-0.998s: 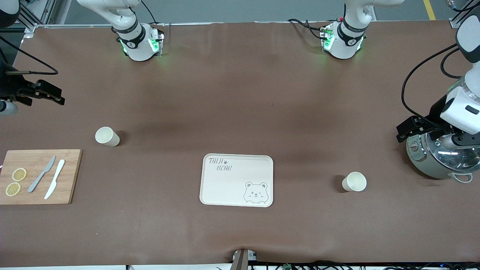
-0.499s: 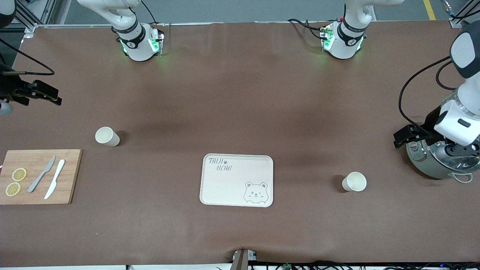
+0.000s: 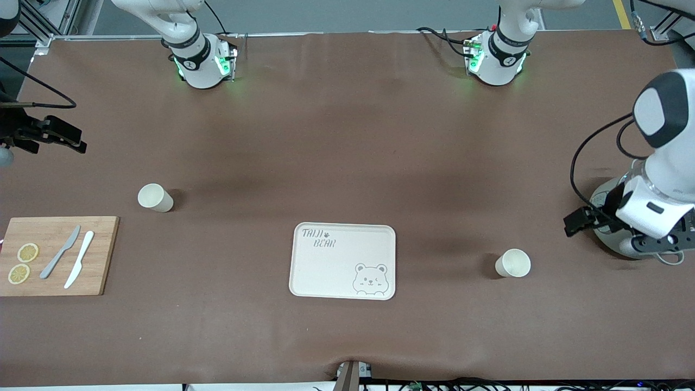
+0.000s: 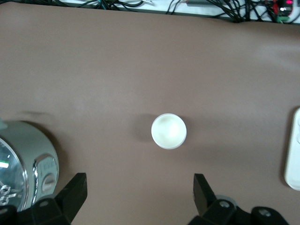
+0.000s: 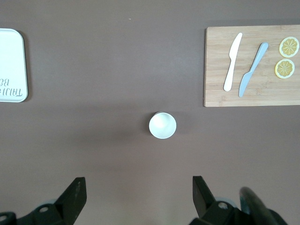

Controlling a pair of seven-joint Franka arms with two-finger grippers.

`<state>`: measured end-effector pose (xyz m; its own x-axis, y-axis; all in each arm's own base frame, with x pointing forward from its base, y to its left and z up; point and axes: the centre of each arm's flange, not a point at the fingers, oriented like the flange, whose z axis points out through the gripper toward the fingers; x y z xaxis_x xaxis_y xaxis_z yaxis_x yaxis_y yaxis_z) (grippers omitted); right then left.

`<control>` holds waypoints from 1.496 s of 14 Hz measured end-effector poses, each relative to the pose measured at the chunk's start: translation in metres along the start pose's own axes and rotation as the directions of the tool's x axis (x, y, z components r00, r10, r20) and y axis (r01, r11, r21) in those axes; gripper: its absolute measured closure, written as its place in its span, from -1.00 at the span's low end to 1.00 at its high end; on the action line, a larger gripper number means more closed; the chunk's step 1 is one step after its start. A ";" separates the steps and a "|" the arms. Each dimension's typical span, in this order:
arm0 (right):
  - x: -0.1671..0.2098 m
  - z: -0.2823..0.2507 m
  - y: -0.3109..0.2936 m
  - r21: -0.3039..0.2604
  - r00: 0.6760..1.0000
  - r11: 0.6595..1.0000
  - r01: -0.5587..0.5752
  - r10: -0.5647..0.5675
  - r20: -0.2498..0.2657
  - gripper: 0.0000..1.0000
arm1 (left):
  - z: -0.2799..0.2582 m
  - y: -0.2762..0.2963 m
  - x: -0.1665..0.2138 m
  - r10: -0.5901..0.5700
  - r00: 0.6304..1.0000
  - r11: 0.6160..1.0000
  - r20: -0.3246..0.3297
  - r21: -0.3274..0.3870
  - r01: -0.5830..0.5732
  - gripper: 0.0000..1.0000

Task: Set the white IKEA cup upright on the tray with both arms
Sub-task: 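Move the left gripper over the white paper cup beside the pot, then lower the left gripper around the cup while the right gripper reaches the other cup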

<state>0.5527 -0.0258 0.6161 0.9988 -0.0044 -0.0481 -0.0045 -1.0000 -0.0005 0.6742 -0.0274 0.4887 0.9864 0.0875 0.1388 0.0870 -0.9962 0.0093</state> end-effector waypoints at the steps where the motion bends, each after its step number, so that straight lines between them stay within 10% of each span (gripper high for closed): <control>1: 0.001 0.001 0.000 0.000 1.000 1.000 0.000 0.000 0.001 -1.00 | 0.017 -0.009 0.003 -0.009 1.000 1.000 0.019 -0.023 0.010 -1.00; 9: 0.024 0.023 0.000 0.000 1.000 1.000 0.001 -0.001 0.018 -1.00 | 0.114 -0.007 0.005 0.011 0.990 0.997 0.141 -0.075 -0.001 -1.00; 21: 0.033 0.041 0.002 0.002 0.999 1.000 -0.002 0.002 0.050 -1.00 | 0.181 0.002 0.011 0.014 0.994 0.998 0.105 -0.061 -0.008 -1.00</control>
<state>0.5834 -0.0280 0.5739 0.9952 -0.0059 -0.0978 -0.0062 -1.0000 -0.0020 0.7102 -0.0276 0.3108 0.9968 0.0729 0.0337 0.0704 -0.9951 0.0690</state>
